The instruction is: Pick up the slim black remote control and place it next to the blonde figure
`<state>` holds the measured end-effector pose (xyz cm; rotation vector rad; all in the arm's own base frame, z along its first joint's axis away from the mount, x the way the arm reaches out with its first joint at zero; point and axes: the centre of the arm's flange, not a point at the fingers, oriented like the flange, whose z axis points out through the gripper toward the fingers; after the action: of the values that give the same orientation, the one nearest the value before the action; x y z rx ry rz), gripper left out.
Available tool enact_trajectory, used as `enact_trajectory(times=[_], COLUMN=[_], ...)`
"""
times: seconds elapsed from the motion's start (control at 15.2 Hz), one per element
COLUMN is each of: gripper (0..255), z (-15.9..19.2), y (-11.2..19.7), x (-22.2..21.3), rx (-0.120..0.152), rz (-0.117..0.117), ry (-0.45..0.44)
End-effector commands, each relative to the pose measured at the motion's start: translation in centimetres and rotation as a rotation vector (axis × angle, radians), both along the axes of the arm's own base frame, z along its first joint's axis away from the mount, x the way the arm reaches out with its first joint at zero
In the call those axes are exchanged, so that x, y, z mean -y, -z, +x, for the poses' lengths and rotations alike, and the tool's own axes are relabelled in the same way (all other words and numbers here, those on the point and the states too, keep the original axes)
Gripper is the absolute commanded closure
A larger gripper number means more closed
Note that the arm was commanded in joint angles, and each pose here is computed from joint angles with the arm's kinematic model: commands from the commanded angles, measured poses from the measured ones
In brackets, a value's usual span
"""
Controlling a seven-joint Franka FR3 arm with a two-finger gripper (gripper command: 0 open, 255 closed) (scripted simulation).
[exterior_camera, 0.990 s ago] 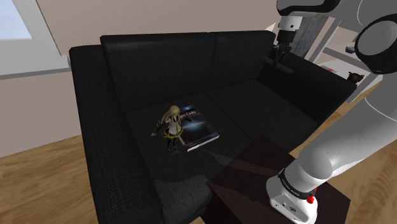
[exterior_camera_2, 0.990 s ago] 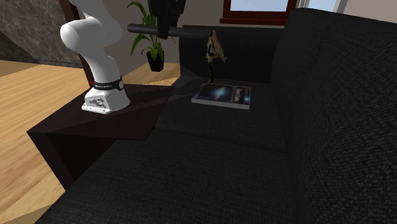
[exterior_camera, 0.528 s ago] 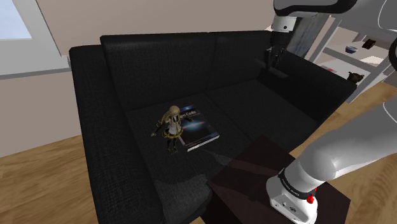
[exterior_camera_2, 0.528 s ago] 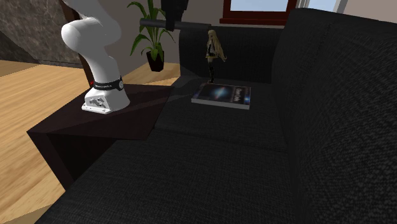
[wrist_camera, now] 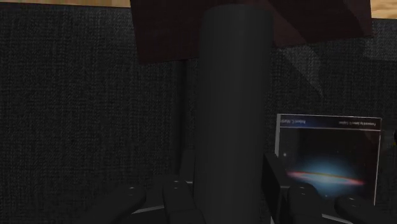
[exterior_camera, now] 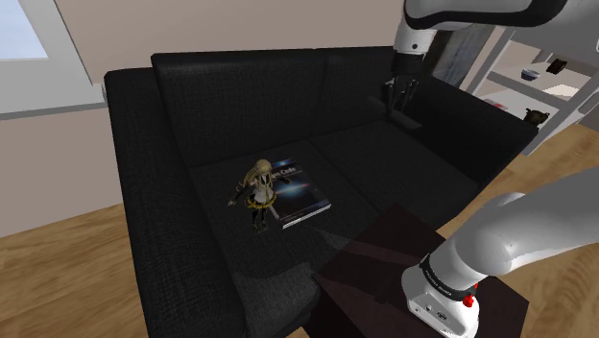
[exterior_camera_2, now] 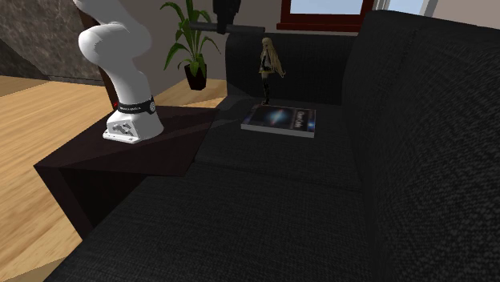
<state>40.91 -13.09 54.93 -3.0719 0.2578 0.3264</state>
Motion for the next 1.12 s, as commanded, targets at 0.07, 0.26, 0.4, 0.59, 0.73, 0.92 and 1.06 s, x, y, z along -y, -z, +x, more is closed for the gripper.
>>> enact_trajectory(times=[0.07, 0.26, 0.4, 0.59, 0.73, 0.92, 1.06], gripper=[255, 255, 255, 255, 255, 255, 255], z=[-0.2, -0.4, -0.5, -0.8, -0.9, -1.1, -1.3], y=[-0.2, -0.2, -0.2, -0.3, -0.3, -0.3, -0.3], x=[-4.1, -8.0, -10.7, -14.6, -17.3, -21.2, -23.9], rx=[0.0, 0.0, 0.0, 0.0, 0.0, 0.0, 0.0], rz=[0.0, 0.0, 0.0, 0.0, 0.0, 0.0, 0.0], ry=[0.002, 0.002, 0.002, 0.002, 0.002, 0.002, 0.002])
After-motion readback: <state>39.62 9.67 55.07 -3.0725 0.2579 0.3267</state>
